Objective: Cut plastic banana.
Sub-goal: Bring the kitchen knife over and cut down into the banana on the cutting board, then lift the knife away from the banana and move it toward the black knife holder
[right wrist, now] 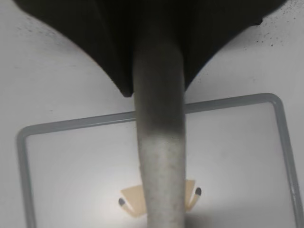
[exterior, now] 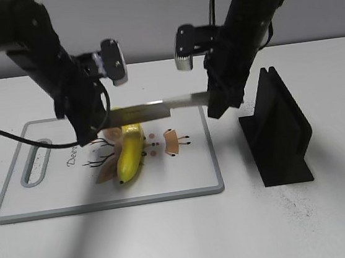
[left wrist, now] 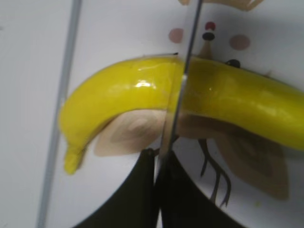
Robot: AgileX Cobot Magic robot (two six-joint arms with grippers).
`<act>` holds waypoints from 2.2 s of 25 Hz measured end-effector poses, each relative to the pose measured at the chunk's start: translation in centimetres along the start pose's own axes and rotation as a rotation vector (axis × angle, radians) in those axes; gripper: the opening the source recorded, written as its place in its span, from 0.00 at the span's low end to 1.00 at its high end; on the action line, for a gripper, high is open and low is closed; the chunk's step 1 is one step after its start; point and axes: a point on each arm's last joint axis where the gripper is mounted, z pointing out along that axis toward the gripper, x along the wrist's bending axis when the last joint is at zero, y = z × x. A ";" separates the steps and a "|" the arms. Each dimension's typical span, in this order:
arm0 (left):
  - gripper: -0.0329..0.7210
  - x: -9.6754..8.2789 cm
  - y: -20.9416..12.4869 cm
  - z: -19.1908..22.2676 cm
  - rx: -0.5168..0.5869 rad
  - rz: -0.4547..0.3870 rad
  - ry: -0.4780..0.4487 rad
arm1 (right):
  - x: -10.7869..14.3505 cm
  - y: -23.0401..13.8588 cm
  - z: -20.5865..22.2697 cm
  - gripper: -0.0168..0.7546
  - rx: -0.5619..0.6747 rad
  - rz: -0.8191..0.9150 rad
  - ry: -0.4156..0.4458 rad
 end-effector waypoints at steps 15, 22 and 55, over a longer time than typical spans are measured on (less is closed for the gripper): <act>0.04 -0.1 -0.1 3.0 0.032 -0.015 -0.026 | 0.1 -0.4 3.7 0.27 0.139 0.018 0.005; 0.04 -0.1 0.9 -2.9 -0.024 -0.017 0.041 | 1.1 1.4 -2.9 0.27 0.053 -0.018 -0.104; 0.89 -0.5 1.6 -10.0 -0.151 -0.077 0.145 | 1.9 2.3 -7.9 0.24 -0.035 -0.074 -0.218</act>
